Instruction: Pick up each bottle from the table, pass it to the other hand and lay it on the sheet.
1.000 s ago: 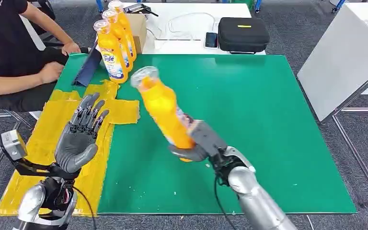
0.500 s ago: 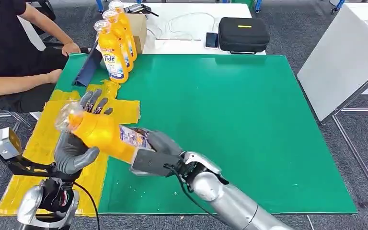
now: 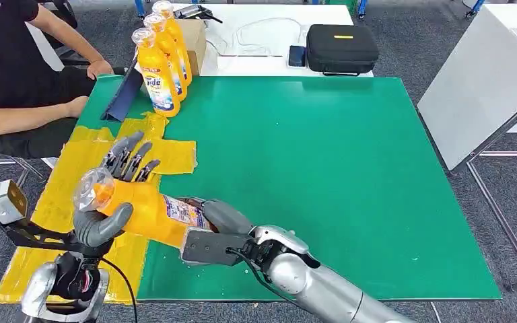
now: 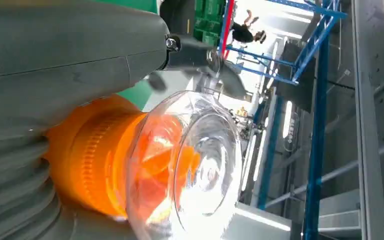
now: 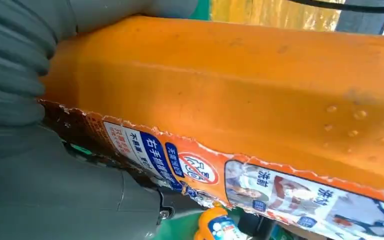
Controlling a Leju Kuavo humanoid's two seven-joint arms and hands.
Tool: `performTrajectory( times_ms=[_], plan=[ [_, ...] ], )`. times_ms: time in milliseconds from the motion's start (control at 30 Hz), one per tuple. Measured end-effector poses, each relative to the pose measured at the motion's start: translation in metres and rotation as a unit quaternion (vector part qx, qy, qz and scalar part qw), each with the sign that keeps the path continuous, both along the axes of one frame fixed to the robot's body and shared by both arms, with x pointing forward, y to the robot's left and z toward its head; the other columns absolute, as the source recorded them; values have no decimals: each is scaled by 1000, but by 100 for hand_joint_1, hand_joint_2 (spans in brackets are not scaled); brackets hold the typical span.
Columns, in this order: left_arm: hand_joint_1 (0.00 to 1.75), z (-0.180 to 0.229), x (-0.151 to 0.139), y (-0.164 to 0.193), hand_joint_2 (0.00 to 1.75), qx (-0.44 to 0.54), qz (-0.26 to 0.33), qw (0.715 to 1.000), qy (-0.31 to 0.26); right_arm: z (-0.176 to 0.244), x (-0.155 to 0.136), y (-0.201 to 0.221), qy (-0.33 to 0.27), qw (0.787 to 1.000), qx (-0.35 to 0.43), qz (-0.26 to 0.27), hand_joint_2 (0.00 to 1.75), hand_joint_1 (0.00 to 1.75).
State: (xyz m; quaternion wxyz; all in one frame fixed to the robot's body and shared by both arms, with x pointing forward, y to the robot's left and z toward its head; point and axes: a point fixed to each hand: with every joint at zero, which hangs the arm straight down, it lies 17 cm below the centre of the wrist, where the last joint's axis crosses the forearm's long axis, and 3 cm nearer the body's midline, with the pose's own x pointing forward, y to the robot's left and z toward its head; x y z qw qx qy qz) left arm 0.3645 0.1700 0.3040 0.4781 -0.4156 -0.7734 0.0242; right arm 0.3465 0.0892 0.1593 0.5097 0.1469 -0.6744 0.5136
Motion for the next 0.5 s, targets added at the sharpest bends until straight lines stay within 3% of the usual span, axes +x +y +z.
performTrajectory(
  times_ms=[500],
  plan=[
    [175,0,-3,0,175,4,-7,1000,-6,-6,-1,-4,0,1000,-8,1,175,175]
  ],
)
